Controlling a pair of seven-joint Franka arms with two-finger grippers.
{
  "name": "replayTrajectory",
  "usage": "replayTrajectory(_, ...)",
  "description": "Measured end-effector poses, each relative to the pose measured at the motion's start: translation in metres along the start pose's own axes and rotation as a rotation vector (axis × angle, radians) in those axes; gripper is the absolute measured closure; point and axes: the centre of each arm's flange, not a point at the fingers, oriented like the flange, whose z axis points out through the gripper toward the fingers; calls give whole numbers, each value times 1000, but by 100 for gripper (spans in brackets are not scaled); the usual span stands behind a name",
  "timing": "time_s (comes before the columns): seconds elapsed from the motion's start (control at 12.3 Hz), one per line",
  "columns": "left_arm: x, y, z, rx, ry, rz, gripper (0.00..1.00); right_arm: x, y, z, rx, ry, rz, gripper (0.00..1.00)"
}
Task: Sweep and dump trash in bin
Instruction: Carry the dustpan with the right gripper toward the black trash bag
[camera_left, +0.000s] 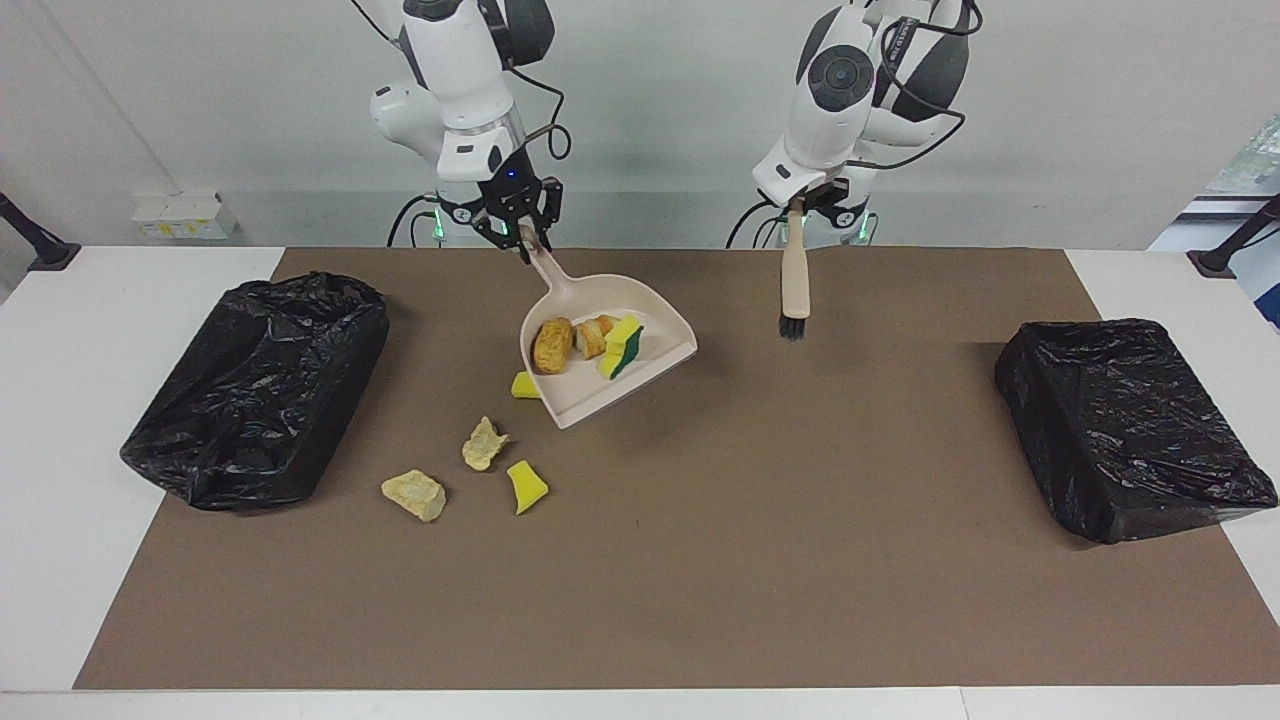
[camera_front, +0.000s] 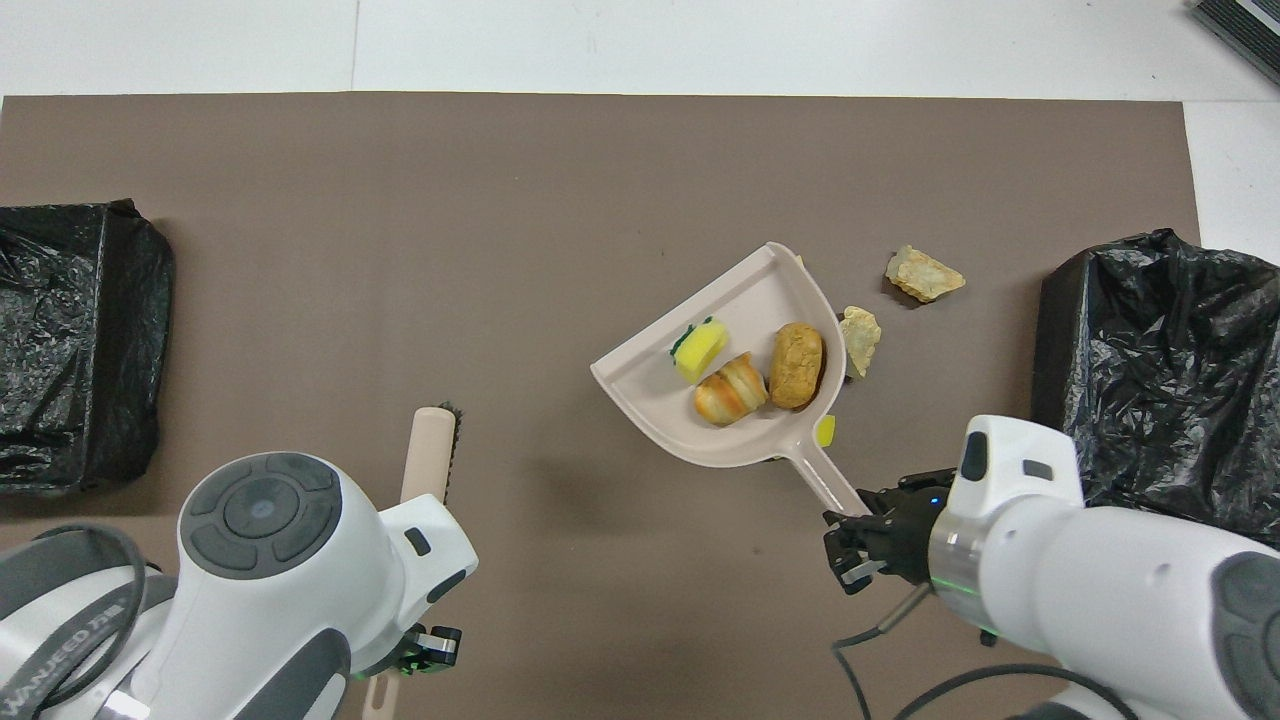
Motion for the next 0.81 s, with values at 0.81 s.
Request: replayTrajectory(0.81, -57, 156, 139, -52, 26, -89, 72, -62, 125, -44, -124, -52, 228, 67)
